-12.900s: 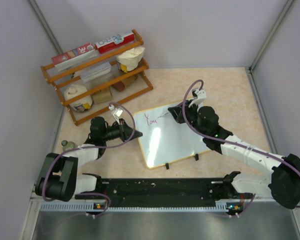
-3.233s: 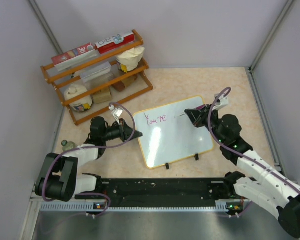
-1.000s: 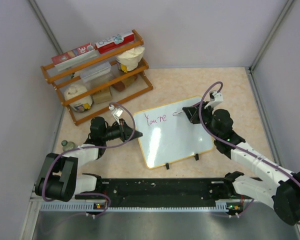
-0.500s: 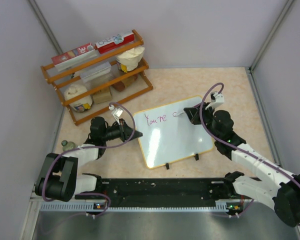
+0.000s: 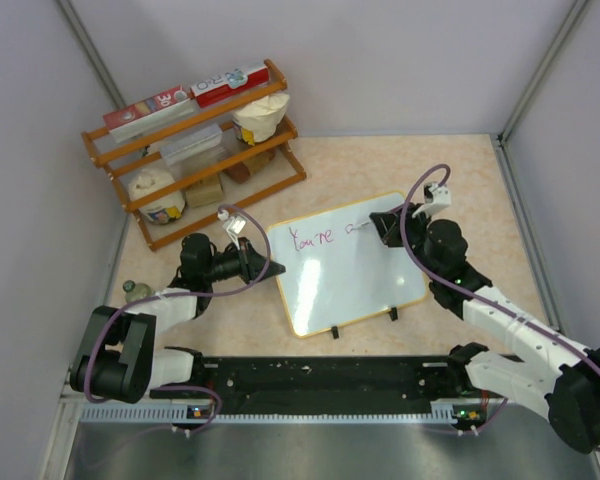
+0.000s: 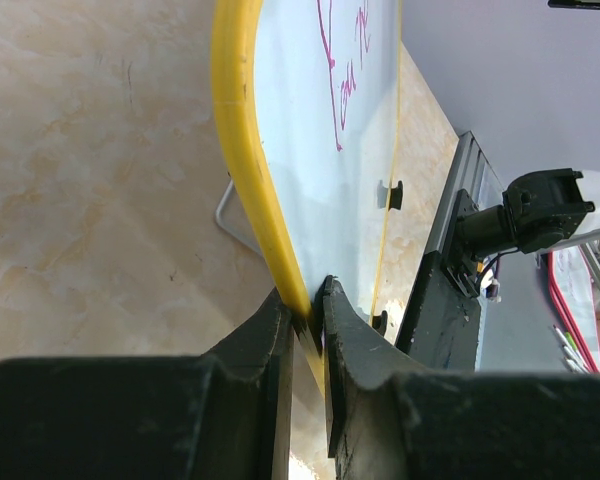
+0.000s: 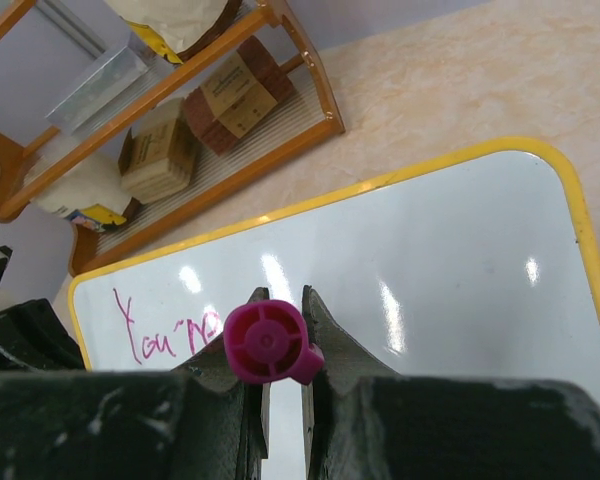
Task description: Write a sentence on the whiteboard
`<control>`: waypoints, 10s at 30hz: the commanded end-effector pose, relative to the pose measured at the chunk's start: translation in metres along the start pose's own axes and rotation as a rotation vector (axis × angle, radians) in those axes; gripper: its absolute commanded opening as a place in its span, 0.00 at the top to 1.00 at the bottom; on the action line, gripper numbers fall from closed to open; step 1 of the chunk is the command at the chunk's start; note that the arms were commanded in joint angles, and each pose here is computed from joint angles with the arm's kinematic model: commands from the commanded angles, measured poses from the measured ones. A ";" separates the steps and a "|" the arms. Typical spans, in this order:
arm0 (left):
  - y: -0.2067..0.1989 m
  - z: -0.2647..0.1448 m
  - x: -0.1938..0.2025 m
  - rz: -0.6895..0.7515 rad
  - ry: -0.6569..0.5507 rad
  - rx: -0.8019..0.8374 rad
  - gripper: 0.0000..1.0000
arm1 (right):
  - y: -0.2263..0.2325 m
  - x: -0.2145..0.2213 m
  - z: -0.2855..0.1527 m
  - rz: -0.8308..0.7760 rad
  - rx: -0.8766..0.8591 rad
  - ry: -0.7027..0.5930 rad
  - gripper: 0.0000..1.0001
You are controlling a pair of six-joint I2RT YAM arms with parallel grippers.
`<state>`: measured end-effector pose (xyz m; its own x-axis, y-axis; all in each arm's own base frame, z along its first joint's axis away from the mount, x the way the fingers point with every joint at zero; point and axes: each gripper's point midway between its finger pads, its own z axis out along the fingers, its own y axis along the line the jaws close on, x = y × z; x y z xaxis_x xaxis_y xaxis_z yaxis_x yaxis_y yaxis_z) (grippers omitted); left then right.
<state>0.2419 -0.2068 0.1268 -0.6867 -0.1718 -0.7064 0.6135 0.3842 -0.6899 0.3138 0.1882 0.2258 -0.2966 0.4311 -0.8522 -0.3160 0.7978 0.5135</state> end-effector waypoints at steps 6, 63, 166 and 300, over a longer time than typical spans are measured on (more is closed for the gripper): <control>0.006 0.002 -0.009 0.101 -0.028 -0.024 1.00 | 0.001 -0.028 0.009 -0.008 0.035 -0.077 1.00; 0.007 0.002 -0.009 0.101 -0.028 -0.026 1.00 | 0.020 -0.052 -0.023 0.024 -0.044 -0.148 1.00; 0.006 0.001 -0.008 0.100 -0.028 -0.026 1.00 | -0.019 -0.030 -0.003 -0.092 0.103 -0.087 1.00; 0.007 0.001 -0.008 0.099 -0.028 -0.029 1.00 | -0.038 -0.015 -0.015 -0.078 0.133 -0.027 1.00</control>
<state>0.2405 -0.2071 0.1258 -0.6926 -0.1682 -0.7014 0.6102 0.3820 -0.6941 0.3166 0.1540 0.2261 -0.2561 0.3800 -0.8888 -0.2470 0.8632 0.4402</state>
